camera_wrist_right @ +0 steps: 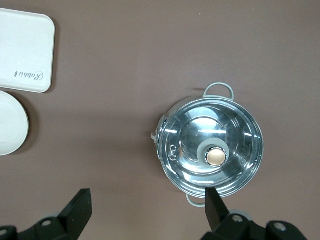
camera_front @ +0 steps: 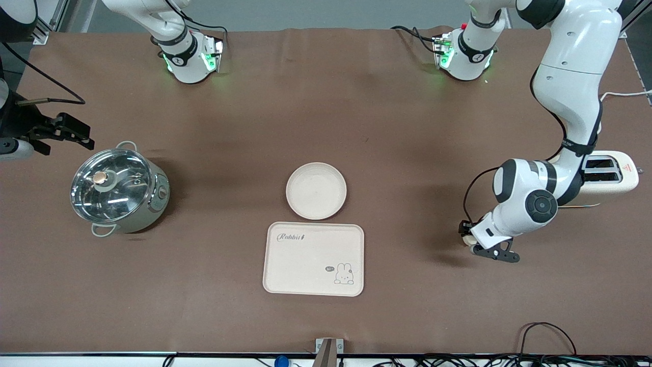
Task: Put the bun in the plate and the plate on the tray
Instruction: 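Lower the left gripper onto the bun and close it, then carry the bun onto the plate while the right gripper reaches out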
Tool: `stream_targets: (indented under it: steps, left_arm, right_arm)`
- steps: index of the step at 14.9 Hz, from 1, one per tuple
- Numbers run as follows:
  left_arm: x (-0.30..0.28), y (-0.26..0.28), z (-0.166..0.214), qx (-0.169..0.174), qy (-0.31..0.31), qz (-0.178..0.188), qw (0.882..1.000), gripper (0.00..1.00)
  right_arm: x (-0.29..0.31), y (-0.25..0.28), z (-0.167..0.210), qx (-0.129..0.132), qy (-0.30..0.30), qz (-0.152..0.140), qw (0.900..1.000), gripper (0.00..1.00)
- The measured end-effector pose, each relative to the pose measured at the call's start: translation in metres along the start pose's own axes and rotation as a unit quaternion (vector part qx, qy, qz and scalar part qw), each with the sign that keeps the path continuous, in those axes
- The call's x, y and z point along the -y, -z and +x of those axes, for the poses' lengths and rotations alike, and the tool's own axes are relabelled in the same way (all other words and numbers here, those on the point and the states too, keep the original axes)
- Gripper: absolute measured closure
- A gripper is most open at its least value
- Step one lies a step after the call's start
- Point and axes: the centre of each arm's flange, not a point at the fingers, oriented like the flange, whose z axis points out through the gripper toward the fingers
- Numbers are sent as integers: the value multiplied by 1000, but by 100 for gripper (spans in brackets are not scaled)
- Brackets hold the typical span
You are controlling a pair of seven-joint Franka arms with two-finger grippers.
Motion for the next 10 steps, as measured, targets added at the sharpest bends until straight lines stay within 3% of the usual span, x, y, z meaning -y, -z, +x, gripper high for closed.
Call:
stream_targets:
  steps: [1,6,10]
  left_arm:
    - [-3,0,1,-1,-2,-2,1000,58]
    - [-71,44,22,-37,-11,-31,999,89]
    - [-183,92,37,-41,82,-59,994,89]
  right_arm:
    - [0,0,0,-1,0,0,1000,0]
    - [1,0,1,-2,1,2,1000,0]
    - [8,-9,13,-17,1,24,1000,0]
